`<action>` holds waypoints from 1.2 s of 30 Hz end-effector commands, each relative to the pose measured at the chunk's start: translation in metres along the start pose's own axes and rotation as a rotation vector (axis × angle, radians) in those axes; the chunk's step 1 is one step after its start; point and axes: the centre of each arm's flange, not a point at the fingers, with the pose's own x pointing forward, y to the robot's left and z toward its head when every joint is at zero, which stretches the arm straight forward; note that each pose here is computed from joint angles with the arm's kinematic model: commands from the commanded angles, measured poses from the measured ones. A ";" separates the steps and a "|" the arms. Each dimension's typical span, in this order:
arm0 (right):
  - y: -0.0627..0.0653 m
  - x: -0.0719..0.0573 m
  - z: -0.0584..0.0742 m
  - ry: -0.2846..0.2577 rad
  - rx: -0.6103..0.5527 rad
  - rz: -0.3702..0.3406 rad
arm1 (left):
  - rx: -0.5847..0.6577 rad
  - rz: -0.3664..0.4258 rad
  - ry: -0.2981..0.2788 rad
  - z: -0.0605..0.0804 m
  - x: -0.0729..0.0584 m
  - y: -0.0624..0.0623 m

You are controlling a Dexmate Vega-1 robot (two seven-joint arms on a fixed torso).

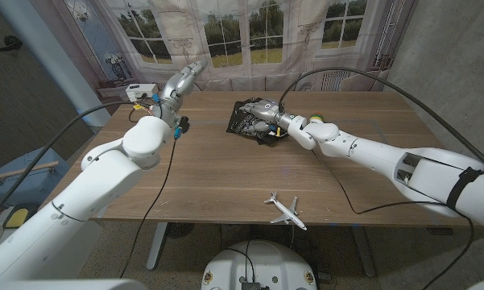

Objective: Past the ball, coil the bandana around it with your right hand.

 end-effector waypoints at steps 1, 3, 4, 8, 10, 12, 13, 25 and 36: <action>-0.016 -0.009 -0.004 -0.007 0.163 -0.071 | 0.000 -0.005 -0.004 0.001 -0.002 0.000; -0.020 -0.012 -0.007 -0.009 0.221 -0.103 | -0.001 -0.006 -0.006 0.001 -0.002 -0.001; -0.023 -0.013 -0.007 -0.007 0.242 -0.128 | 0.001 -0.007 -0.005 0.001 -0.002 -0.001; -0.035 -0.018 -0.011 -0.012 0.327 -0.195 | -0.002 -0.006 -0.004 0.000 -0.003 0.000; -0.040 -0.019 -0.012 -0.018 0.371 -0.221 | -0.005 -0.009 -0.003 0.000 -0.004 0.000; -0.045 -0.020 -0.014 -0.019 0.399 -0.253 | -0.002 -0.007 -0.001 -0.001 -0.004 0.000; -0.047 -0.021 -0.015 -0.018 0.415 -0.266 | -0.004 -0.010 -0.001 -0.001 -0.005 0.000; -0.057 -0.023 -0.028 -0.014 0.741 -0.381 | -0.006 -0.015 -0.014 -0.004 -0.010 0.006; -0.063 -0.024 -0.043 -0.014 1.046 -0.415 | 0.000 0.000 -0.029 -0.014 -0.018 0.013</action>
